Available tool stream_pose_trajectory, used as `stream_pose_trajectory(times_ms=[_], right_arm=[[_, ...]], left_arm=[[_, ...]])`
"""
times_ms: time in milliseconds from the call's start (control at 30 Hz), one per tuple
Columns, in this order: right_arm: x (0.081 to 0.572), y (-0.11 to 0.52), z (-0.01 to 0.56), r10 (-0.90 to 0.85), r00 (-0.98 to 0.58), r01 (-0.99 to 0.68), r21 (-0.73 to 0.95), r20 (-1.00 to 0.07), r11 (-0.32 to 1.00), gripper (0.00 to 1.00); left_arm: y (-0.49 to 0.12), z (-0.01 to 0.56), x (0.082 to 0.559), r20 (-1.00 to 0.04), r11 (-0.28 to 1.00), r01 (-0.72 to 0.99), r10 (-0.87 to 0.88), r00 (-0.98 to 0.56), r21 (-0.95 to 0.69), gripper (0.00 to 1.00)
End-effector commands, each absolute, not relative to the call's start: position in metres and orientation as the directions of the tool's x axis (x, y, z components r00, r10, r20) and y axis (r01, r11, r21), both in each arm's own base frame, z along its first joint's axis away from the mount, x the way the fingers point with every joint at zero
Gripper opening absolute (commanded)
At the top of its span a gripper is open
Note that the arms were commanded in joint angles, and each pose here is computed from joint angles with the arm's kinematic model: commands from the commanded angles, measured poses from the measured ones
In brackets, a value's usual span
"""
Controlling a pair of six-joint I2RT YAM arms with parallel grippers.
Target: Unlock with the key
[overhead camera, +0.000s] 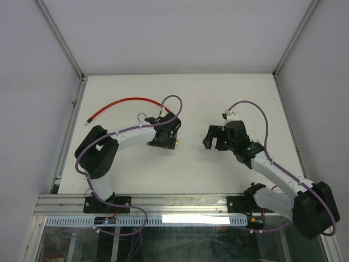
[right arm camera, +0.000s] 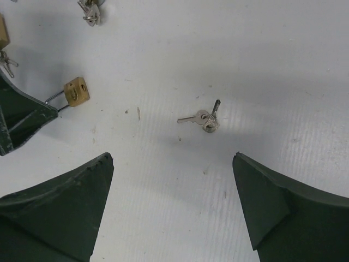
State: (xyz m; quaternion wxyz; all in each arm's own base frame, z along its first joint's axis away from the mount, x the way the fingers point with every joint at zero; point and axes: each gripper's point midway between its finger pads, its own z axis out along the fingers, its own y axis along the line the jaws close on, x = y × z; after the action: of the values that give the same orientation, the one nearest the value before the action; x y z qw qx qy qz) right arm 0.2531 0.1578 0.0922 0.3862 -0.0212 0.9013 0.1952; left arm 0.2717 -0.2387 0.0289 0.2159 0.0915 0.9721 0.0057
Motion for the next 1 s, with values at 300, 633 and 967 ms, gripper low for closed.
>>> stream_pose_trajectory(times_ms=[300, 633, 967], right_arm=[[0.287, 0.152, 0.112, 0.1, -0.746, -0.132, 0.293, -0.658, 0.947, 0.94], [0.318, 0.162, 0.083, 0.045, -0.821, -0.123, 0.254, -0.569, 0.959, 0.9], [0.322, 0.149, 0.076, 0.08, -0.811, -0.076, 0.24, -0.579, 0.968, 0.87]], left_arm=[[-0.21, 0.075, 0.328, -0.566, 0.966, -0.105, -0.224, -0.793, -0.236, 0.76], [-0.249, 0.107, 0.312, -0.6, 0.925, 0.075, -0.178, -0.78, -0.373, 0.8], [-0.316, 0.106, 0.332, -0.627, 0.904, 0.243, -0.035, -0.778, -0.352, 0.8]])
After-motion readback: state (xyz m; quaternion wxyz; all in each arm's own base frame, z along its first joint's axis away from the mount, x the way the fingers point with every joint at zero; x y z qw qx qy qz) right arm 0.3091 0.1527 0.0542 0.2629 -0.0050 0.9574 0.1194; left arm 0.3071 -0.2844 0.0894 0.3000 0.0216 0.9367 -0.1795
